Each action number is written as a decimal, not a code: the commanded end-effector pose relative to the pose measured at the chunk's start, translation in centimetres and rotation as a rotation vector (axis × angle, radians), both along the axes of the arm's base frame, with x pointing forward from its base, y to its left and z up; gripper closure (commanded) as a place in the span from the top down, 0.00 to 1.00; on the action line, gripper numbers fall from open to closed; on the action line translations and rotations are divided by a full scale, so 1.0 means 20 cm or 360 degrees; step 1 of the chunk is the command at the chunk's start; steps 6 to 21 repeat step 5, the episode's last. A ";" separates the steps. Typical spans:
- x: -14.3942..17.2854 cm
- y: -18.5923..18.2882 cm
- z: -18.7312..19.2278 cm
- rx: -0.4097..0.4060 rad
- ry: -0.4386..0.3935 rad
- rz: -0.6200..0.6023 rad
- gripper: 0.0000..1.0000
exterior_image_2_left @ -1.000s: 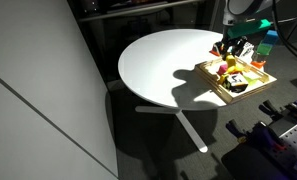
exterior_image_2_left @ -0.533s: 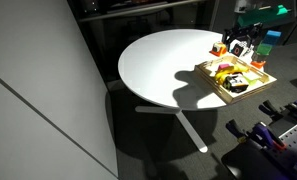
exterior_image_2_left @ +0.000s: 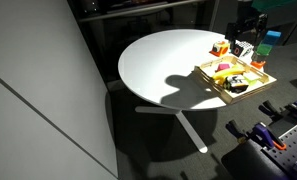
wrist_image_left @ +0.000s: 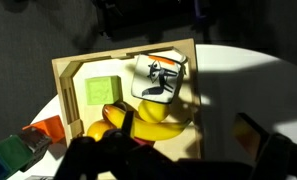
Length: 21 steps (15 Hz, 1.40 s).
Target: Put the banana on the tray
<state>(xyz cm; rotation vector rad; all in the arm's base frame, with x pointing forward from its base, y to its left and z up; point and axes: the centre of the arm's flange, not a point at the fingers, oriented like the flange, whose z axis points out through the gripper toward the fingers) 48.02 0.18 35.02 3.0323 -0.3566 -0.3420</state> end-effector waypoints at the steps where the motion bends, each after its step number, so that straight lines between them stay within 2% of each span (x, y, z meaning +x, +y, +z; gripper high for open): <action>1: -0.07 0.01 0.10 0.0052 0.0080 0.0089 1.00; 2: -0.04 0.02 0.03 0.0020 0.0057 0.0051 1.00; 21: -0.05 0.03 0.06 0.0024 0.0068 0.0073 1.00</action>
